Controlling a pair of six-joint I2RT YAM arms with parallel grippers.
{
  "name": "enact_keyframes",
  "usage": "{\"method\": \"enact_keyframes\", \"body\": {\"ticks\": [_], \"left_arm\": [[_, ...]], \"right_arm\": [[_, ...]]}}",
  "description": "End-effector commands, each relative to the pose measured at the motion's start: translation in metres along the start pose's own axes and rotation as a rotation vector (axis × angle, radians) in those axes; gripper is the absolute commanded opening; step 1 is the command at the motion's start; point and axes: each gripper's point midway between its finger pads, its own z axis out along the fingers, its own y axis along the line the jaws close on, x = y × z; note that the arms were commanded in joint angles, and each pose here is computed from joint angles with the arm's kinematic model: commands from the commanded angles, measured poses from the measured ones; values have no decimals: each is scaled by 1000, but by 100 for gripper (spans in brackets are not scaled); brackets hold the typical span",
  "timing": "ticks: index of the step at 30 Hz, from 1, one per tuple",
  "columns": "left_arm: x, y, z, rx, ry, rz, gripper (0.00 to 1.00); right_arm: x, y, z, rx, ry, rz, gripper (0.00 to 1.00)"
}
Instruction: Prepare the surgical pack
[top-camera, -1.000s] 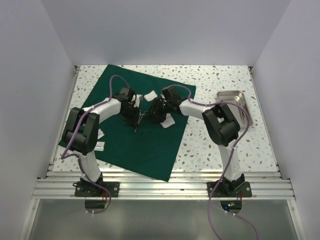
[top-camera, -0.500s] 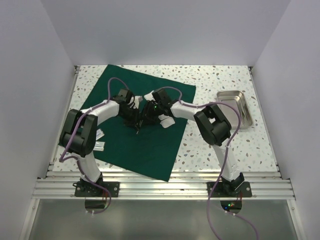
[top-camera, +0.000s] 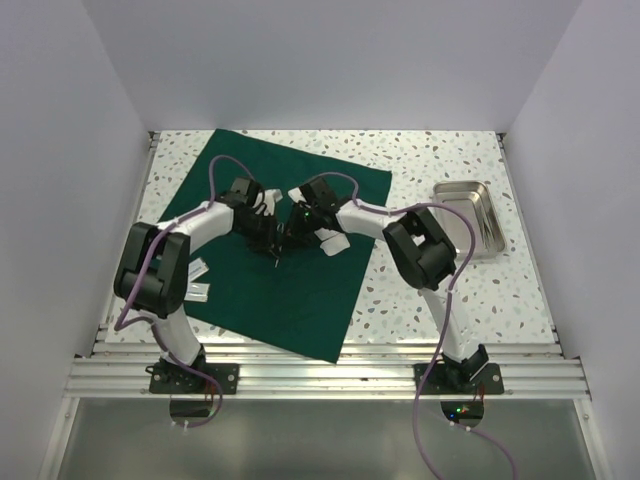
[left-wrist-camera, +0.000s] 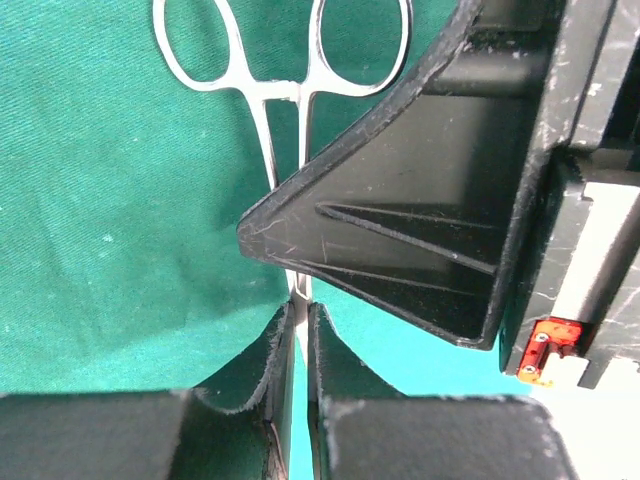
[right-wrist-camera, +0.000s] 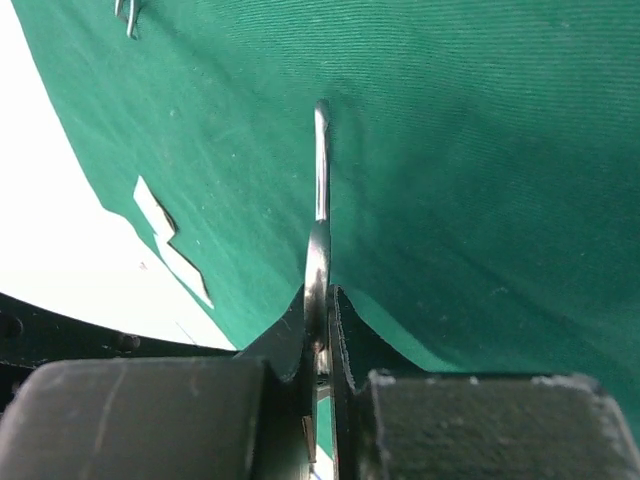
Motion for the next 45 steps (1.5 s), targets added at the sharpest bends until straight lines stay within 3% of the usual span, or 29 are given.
{"method": "enact_keyframes", "body": {"ticks": [1, 3, 4, 7, 12, 16, 19, 22, 24, 27, 34, 38, 45], "left_arm": [[-19, -17, -18, 68, -77, 19, 11], [-26, -22, -30, 69, -116, 37, 30], [-30, -20, -35, 45, -135, 33, 44], [-39, -27, -57, 40, -206, 58, 54], [-36, -33, -71, 52, -264, 65, 57], [-35, -37, -72, 83, -310, 70, 57], [-29, -37, -68, 99, -307, 62, 58], [-29, -37, -67, 105, -308, 53, 59], [-30, -37, -67, 101, -309, 42, 59], [-37, -30, -68, 47, -310, 12, 69], [-72, -17, -64, -52, -333, -17, 69], [-103, -11, -67, -104, -413, 8, 71], [-147, 15, -56, -253, -441, 49, 72]], "right_arm": [[-5, 11, -12, 34, -12, -109, 0], [-15, 13, -31, 83, -49, -223, 0], [-17, 6, -44, 142, -46, -243, 0], [-41, -12, -95, 289, -121, -336, 0], [-97, -78, -213, 624, -277, -371, 0], [-136, -155, -337, 978, -422, -296, 0], [-151, -192, -388, 1136, -430, -299, 0], [-171, -223, -416, 1175, -461, -258, 0], [-181, -241, -407, 1145, -419, -284, 0], [-195, -275, -398, 1080, -370, -249, 0], [-200, -315, -355, 885, -235, -163, 0], [-189, -325, -342, 835, -178, -130, 1], [-184, -323, -347, 794, -220, -35, 35]]}}
